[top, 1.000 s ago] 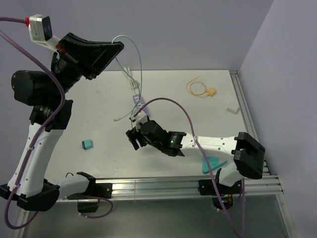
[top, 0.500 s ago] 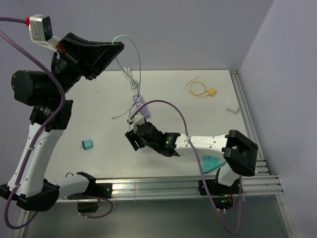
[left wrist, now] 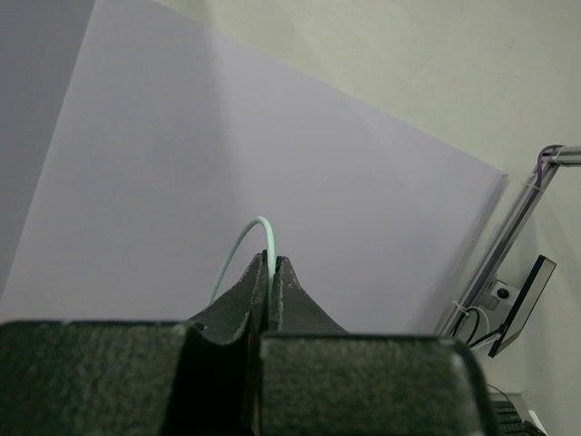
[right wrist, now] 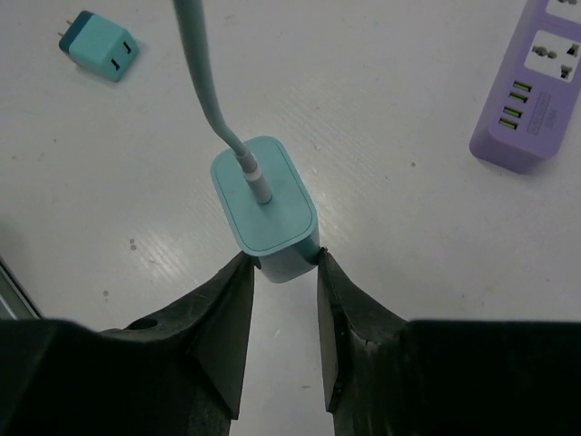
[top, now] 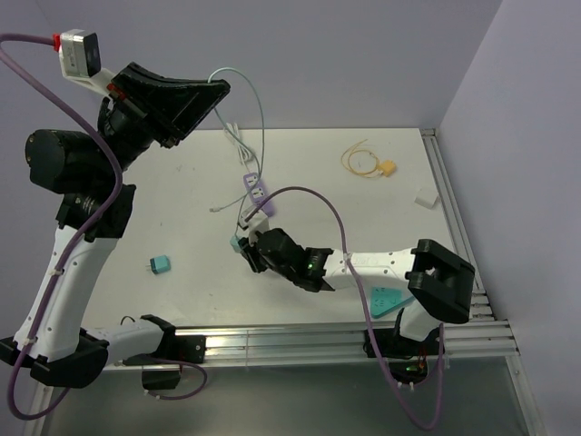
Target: Insert the plug
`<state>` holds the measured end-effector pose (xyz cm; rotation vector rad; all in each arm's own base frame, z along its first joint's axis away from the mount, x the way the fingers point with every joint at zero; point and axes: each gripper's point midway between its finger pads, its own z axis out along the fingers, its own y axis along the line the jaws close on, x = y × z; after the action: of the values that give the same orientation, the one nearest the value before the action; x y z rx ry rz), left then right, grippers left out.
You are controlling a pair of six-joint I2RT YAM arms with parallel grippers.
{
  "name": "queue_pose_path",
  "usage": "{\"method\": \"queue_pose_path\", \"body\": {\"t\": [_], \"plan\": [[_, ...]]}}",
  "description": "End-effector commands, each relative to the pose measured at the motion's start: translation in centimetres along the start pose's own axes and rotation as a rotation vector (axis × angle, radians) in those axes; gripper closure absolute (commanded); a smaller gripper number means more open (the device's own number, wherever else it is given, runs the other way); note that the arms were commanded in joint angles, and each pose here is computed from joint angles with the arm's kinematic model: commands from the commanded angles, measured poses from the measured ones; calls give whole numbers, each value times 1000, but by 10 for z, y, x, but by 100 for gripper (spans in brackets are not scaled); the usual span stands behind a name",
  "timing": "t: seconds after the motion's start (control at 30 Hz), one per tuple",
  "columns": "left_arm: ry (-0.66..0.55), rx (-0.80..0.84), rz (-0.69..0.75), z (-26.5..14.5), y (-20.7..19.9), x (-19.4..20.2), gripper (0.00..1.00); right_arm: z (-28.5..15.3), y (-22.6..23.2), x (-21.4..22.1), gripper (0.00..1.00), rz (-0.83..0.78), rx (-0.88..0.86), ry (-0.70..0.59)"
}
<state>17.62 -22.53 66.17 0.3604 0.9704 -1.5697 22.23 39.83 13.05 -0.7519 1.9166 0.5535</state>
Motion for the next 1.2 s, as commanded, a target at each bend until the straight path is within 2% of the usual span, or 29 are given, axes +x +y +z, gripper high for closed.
{"method": "queue_pose_path", "body": {"t": [0.0,0.07,0.13,0.2,0.23,0.27,0.33,0.43,0.57,0.63,0.73,0.87,1.07,1.17], "plan": [[-20,1,20,-3,-5,-3,100,-12,7,-26,80,30,-46,-114],[-14,-9,16,-3,-2,-1,100,-19,6,-25,84,40,-59,-140],[-12,-12,11,-2,0,-1,100,-22,1,-24,80,33,-42,-140],[-8,-7,4,-1,0,-1,100,-24,-10,-21,70,12,9,-136],[-4,-1,3,-1,-2,-1,100,-25,-12,-19,52,0,10,-129],[-3,2,1,-1,-3,0,100,-26,-15,-16,45,-26,11,-119],[-4,10,-2,-1,-5,-1,100,-27,-23,-16,36,-41,31,-121],[3,19,-5,-2,-8,0,100,-27,-29,-15,32,-56,17,-126],[16,27,-18,-2,-9,2,100,-25,-37,-18,31,-54,-42,-123],[16,30,-16,-1,-11,1,100,-25,-25,-14,35,-69,-143,-93],[18,36,-17,0,-13,0,100,-20,-22,-6,37,-74,-203,-56],[21,41,-29,0,-11,2,100,-14,-20,2,47,-69,-213,-20],[25,39,-32,1,-9,3,100,-11,-27,8,46,-48,-168,-14],[23,33,-27,1,-8,3,100,-10,-25,9,57,-48,-176,1]]}}
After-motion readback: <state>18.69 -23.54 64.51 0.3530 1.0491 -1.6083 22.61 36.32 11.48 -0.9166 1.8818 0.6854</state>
